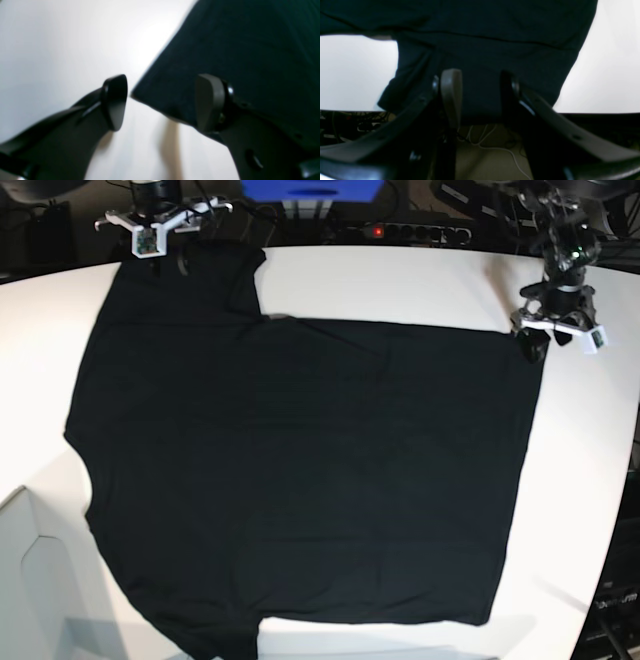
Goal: Fold the T-shirt properly
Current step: 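Lower both grippers to the shoulder corners of the black T-shirt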
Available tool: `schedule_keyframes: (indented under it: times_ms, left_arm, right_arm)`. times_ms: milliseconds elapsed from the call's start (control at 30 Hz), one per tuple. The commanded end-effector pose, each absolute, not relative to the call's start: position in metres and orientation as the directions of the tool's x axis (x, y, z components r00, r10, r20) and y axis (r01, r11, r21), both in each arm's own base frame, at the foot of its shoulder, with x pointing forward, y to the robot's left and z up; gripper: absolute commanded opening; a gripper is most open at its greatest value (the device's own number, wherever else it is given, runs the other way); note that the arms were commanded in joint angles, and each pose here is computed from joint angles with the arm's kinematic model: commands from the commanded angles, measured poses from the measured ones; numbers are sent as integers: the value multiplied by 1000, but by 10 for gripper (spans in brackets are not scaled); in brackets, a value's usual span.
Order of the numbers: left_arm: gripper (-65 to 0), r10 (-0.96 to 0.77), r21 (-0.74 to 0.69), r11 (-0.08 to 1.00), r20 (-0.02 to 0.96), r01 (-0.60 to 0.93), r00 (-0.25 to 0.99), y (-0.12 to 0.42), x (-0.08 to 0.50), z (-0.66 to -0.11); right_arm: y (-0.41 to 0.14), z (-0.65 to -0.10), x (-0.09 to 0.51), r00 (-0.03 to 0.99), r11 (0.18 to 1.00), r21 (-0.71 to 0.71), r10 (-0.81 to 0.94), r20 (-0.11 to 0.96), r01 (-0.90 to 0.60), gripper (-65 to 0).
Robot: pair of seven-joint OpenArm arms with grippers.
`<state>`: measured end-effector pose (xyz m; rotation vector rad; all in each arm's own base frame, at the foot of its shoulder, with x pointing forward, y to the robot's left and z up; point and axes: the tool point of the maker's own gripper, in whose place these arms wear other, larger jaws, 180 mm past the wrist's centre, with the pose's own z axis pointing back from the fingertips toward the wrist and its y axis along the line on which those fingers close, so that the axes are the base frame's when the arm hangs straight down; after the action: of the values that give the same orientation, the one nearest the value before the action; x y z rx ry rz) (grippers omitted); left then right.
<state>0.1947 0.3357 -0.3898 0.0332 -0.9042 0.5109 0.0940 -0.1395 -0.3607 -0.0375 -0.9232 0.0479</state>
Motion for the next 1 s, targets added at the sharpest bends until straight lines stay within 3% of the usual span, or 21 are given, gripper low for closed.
schedule_keyframes:
  times_ms: [0, 233, 567, 800, 967]
  left_arm:
    - [-238, 392, -178, 885, 784, -431, 482, 342, 202, -380]
    - [-238, 438, -183, 862, 740, -473, 511, 350, 192, -408]
    - [-261, 435, -205, 878, 718, -433, 544, 330, 201, -419]
    - [-445, 435, -205, 880, 710, -428, 554, 327, 200, -422]
    - [-648, 435, -204, 880, 709, -428, 556, 327, 199, -422]
  right_arm:
    - [-140, -353, 96, 578, 998, -56, 61, 814, -26, -390]
    - [-141, -366, 93, 645, 998, -57, 59, 762, -24, -390]
    - [-150, -366, 98, 641, 997, -74, 62, 765, -9, -395]
    - [-171, -364, 97, 642, 992, -123, 79, 762, 24, -387]
    - [-186, -360, 106, 625, 987, -155, 91, 775, 48, -344]
